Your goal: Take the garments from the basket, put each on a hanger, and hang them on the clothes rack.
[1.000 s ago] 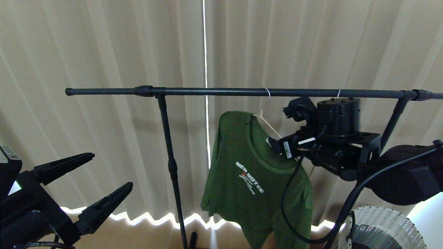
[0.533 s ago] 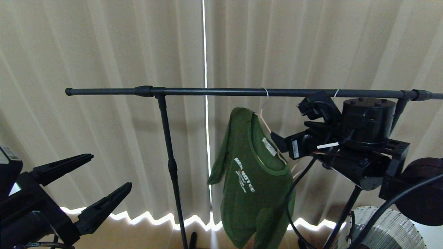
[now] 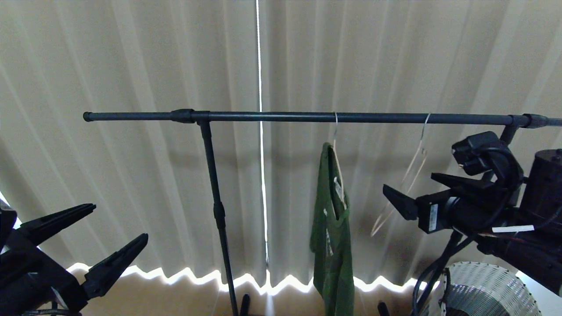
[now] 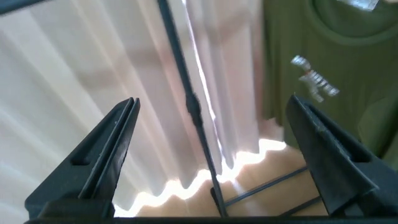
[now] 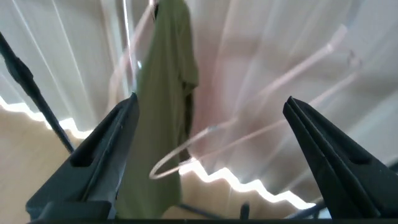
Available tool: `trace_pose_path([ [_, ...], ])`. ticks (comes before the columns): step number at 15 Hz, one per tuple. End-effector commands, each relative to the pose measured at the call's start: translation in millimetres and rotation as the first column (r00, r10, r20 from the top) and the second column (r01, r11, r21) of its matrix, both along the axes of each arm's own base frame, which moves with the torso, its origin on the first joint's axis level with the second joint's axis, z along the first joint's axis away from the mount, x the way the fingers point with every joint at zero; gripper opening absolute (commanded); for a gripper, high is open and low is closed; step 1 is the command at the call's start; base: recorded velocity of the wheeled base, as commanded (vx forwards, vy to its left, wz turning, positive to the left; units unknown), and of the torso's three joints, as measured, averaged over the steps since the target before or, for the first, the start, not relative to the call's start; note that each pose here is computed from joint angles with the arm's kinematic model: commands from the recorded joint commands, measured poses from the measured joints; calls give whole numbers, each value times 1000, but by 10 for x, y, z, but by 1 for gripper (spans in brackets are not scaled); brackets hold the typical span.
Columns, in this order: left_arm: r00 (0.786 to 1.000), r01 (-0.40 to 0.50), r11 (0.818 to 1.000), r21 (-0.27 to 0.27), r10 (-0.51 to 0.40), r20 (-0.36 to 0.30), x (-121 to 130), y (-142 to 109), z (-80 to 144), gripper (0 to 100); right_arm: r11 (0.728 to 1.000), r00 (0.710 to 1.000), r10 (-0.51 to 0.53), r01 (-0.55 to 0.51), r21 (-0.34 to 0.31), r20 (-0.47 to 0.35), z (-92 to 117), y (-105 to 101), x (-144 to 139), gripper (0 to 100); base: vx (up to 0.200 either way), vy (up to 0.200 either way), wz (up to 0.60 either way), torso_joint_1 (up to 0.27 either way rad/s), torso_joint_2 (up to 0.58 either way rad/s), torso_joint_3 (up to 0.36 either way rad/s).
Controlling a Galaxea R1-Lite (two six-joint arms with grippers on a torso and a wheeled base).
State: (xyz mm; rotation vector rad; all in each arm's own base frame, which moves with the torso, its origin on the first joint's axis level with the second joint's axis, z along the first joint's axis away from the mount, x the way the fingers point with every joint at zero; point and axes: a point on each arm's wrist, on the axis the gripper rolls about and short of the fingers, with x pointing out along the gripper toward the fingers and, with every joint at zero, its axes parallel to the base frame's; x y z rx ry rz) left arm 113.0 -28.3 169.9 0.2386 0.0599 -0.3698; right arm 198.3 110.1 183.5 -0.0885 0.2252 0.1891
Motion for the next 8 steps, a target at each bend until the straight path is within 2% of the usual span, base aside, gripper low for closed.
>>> trace_pose_path([
  [1,1000,-13,1000,-1,13,-2,-24,20,-22,100,1000,1000,-7,7,11,13,7,-104,-151,100,0,0,0,0,0,0],
  [6,999,-39,999,8,39,-33,-11,28,-86,100,998,998,-64,64,3,5,-71,-282,-288,100,0,0,0,0,0,0],
  [8,996,-71,997,14,72,-53,-20,37,-136,100,994,994,-105,104,-16,-23,-171,-393,-333,100,0,0,0,0,0,0],
])
